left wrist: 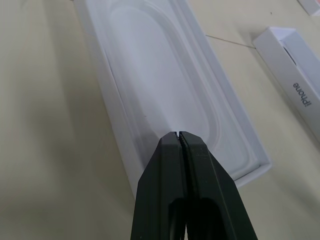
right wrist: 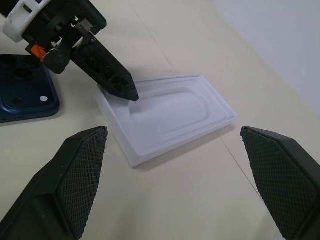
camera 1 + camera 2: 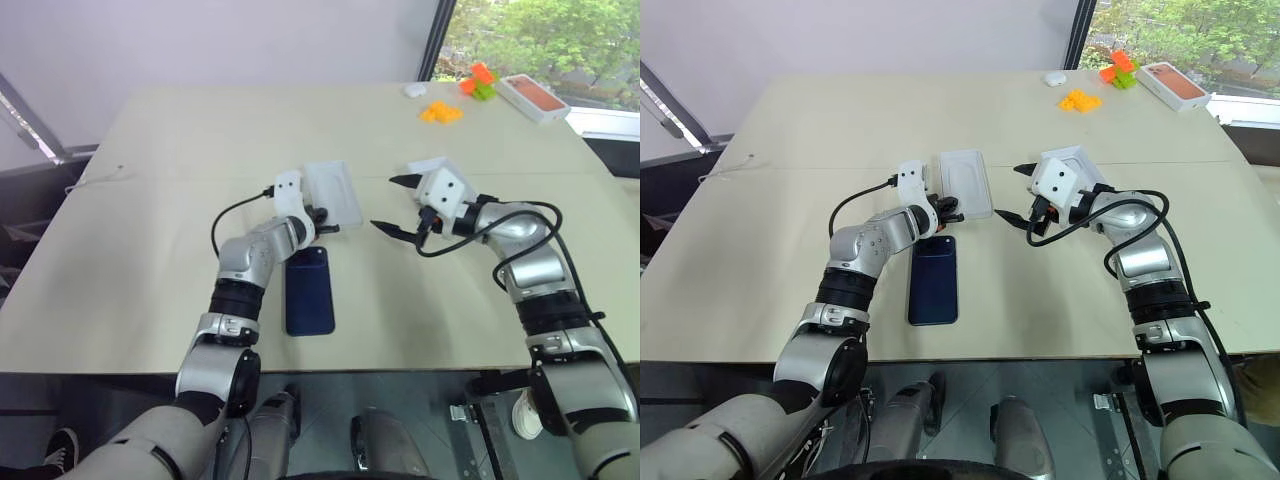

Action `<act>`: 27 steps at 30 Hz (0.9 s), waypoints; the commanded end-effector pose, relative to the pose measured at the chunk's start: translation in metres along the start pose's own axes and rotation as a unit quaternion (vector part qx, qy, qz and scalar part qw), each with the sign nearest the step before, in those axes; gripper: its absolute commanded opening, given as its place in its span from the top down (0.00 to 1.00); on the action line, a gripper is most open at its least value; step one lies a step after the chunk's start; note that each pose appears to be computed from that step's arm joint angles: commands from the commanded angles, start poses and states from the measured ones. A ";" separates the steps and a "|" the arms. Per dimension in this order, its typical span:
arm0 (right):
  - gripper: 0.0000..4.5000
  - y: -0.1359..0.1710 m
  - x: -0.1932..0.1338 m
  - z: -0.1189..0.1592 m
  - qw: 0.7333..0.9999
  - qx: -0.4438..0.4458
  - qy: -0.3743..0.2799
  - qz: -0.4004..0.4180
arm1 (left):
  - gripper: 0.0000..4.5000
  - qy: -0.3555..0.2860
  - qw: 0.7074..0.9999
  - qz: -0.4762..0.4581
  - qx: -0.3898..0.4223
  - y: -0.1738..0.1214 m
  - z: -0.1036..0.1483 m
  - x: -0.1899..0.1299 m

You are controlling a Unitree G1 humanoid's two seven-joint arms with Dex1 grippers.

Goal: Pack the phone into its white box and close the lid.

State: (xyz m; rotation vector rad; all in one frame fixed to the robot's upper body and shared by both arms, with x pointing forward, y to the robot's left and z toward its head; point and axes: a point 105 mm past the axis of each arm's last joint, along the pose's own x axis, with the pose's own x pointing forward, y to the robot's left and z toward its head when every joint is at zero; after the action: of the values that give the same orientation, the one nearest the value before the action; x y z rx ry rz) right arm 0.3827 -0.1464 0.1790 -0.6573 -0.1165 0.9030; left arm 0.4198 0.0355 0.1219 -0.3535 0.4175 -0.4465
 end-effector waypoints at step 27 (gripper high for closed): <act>0.00 0.004 0.013 0.031 0.998 0.017 -0.059 0.011 | 0.03 -0.125 0.978 -0.050 0.159 0.060 0.074 -0.114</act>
State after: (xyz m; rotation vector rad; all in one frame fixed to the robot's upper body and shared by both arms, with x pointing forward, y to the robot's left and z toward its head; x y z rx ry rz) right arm 0.3802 -0.1268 0.1833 -0.5670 -0.1376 0.9521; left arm 0.3859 0.1595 0.1760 -0.1401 0.1548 -0.5119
